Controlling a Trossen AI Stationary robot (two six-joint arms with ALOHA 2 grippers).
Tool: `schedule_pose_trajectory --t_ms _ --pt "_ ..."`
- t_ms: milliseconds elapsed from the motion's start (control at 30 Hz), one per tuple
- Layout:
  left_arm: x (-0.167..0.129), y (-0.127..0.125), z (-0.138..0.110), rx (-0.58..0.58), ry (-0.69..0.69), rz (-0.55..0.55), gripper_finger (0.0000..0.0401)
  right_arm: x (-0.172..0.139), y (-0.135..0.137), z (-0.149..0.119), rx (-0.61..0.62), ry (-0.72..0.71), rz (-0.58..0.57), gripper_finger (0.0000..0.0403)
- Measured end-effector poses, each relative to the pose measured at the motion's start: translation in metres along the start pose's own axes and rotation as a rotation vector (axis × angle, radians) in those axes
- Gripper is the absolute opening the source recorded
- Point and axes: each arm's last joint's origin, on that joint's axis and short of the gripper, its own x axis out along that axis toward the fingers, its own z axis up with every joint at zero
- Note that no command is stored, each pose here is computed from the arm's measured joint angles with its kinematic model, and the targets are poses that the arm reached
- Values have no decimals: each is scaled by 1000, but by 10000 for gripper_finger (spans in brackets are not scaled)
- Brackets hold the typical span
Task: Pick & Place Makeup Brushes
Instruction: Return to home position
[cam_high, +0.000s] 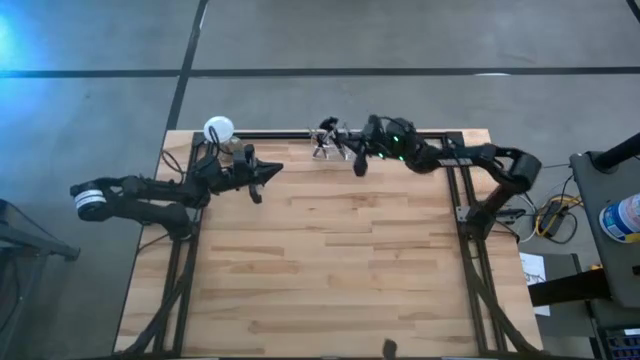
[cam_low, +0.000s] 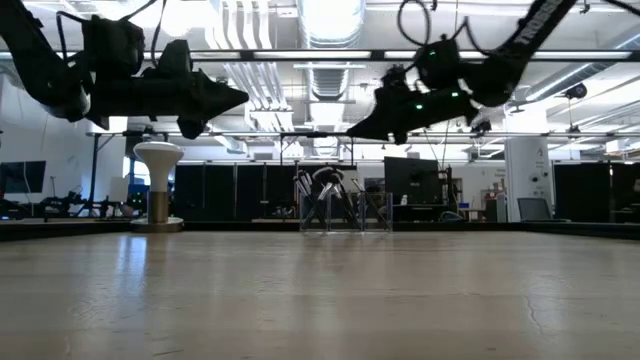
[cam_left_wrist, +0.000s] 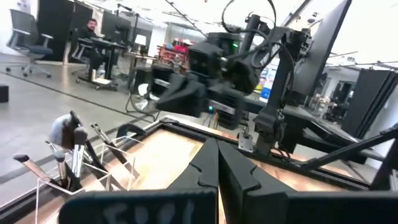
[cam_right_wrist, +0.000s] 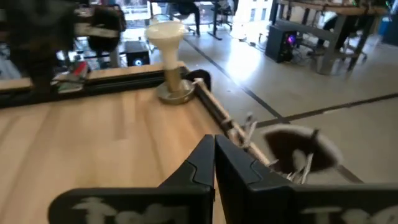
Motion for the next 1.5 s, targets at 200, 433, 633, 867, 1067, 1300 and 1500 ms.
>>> schedule_pose_trajectory --t_ms 200,433,633,867,1067,1300,1500 --pt "3 3 -4 18 82 1 0 -46 30 -21 -27 5 10 8" --pt "1 5 -12 -1 186 36 0 -108 55 -36 -61 -62 48 8" --pt "-4 -1 -8 44 153 44 0 -155 65 -50 -65 -180 36 8" --pt "-12 -6 -2 70 166 67 0 -186 69 -58 -76 -278 16 8" --pt "-25 -9 0 83 167 115 0 -200 71 -60 -75 -297 15 8" --pt "-40 -14 -3 82 112 133 0 -211 73 -62 -90 -307 17 8" --pt "-51 -20 -4 90 61 142 0 -220 74 -63 -106 -336 17 8"
